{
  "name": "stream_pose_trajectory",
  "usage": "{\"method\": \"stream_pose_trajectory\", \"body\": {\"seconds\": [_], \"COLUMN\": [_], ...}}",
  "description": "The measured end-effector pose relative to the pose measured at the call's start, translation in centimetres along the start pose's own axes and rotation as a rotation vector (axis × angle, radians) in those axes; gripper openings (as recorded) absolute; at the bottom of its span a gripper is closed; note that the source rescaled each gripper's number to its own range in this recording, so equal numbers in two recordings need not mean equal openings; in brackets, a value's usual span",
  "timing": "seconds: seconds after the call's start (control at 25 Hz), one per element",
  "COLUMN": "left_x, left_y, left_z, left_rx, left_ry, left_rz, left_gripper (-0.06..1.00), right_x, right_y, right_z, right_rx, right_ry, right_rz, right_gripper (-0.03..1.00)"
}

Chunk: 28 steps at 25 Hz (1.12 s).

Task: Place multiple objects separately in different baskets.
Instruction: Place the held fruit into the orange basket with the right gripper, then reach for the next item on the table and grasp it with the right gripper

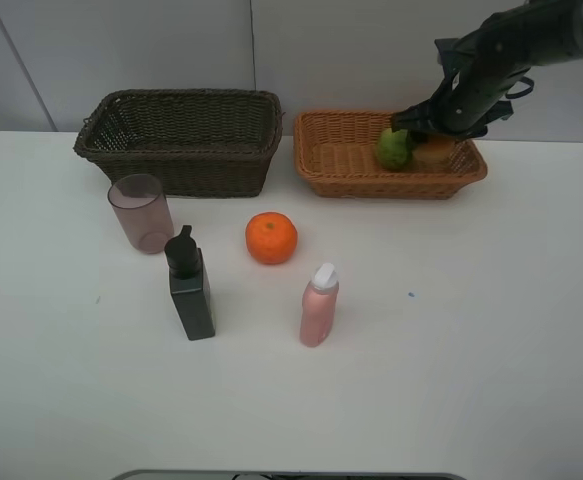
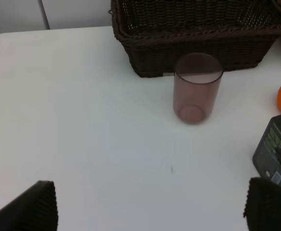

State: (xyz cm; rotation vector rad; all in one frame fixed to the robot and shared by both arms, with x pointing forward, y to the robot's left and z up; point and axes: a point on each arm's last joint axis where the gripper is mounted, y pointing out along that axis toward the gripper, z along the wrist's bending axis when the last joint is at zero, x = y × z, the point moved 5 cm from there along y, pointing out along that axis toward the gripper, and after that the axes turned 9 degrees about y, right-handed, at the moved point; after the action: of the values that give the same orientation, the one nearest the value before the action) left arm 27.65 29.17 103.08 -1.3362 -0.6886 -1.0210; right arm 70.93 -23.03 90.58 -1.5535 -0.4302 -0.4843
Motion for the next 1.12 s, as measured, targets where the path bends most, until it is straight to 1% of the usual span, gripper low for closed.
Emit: {"method": "stream_pose_trajectory", "body": {"seconds": [0.16, 0.2, 0.36, 0.4, 0.48, 0.6, 0.76, 0.84, 0.96, 1.12], "left_x": [0.0, 0.0, 0.0, 0.0, 0.0, 0.0, 0.0, 0.0, 0.0, 0.0], "left_y": [0.0, 0.0, 0.0, 0.0, 0.0, 0.0, 0.0, 0.0, 0.0, 0.0], "left_z": [0.0, 0.0, 0.0, 0.0, 0.0, 0.0, 0.0, 0.0, 0.0, 0.0], "left_rx": [0.0, 0.0, 0.0, 0.0, 0.0, 0.0, 0.0, 0.0, 0.0, 0.0], "left_ry": [0.0, 0.0, 0.0, 0.0, 0.0, 0.0, 0.0, 0.0, 0.0, 0.0], "left_rz": [0.0, 0.0, 0.0, 0.0, 0.0, 0.0, 0.0, 0.0, 0.0, 0.0], "left_gripper": [1.0, 1.0, 1.0, 1.0, 1.0, 1.0, 1.0, 1.0, 1.0, 1.0], "right_x": [0.0, 0.1, 0.2, 0.2, 0.3, 0.6, 0.8, 0.7, 0.4, -1.2], "right_y": [0.1, 0.1, 0.1, 0.1, -0.1, -0.5, -1.8, -2.7, -4.5, -6.6], "right_z": [-0.3, -0.3, -0.3, -0.3, -0.3, -0.3, 0.0, 0.9, 3.0, 6.4], "right_rx": [-0.003, -0.004, -0.003, -0.002, -0.001, 0.001, 0.0, 0.004, 0.034, 0.094], "right_ry": [0.003, 0.003, 0.004, 0.004, 0.004, 0.006, 0.0, -0.02, -0.075, -0.19], "right_rz": [-0.001, -0.002, -0.006, -0.009, -0.014, -0.024, -0.024, -0.016, -0.004, 0.06], "right_gripper": [0.45, 0.49, 0.87, 0.92, 0.97, 1.0, 1.0, 1.0, 1.0, 1.0]}}
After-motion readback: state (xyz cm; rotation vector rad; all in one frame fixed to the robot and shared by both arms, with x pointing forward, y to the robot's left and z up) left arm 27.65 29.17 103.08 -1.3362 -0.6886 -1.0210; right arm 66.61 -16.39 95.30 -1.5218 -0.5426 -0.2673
